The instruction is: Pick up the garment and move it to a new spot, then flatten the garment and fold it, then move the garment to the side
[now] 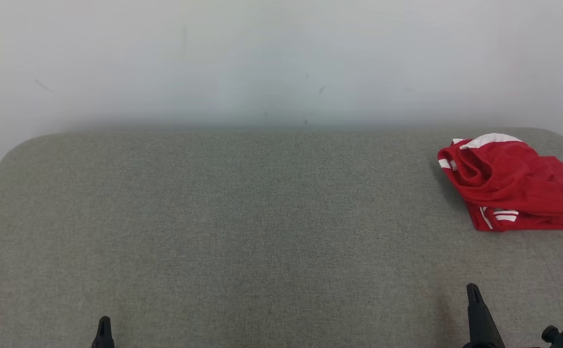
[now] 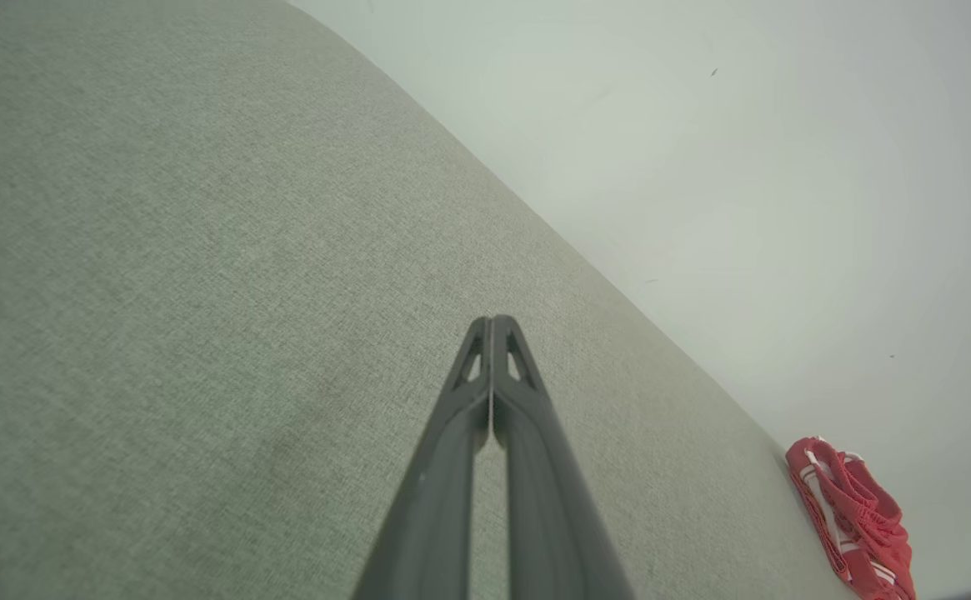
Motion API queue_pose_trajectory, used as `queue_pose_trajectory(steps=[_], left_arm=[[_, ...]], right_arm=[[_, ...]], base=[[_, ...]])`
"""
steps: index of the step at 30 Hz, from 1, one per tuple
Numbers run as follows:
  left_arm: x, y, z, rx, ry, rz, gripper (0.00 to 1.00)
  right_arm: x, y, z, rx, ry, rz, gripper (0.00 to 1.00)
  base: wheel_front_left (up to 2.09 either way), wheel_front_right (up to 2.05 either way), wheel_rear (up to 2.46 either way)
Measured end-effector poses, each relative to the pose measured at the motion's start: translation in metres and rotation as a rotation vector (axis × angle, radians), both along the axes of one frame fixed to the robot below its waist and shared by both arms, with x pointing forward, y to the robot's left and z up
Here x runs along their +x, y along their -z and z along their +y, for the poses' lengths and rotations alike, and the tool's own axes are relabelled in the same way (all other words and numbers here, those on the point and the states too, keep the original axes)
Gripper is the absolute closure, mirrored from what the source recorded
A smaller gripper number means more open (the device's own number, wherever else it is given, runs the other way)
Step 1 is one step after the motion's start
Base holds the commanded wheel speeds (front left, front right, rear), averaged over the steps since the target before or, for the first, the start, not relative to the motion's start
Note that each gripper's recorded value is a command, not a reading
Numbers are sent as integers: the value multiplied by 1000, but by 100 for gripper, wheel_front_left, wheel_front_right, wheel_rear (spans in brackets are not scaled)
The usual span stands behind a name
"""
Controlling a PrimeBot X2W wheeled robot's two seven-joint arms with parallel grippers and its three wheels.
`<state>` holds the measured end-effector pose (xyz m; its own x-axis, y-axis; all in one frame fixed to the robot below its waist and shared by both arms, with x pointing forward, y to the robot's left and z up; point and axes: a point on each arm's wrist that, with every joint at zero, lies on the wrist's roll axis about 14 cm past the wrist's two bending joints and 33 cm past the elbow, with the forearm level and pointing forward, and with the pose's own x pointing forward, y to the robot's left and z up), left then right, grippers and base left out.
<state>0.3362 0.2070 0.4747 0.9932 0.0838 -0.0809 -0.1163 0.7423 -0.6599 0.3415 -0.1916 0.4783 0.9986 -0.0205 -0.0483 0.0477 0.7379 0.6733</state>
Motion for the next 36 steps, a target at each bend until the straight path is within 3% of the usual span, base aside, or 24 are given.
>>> queue_pose_trajectory(steps=[36], left_arm=[[3, -11, 2, -424, -17, -42, 100]], right_arm=[[4, -6, 0, 417, 9, 4, 100]], base=[[0, 0, 0]])
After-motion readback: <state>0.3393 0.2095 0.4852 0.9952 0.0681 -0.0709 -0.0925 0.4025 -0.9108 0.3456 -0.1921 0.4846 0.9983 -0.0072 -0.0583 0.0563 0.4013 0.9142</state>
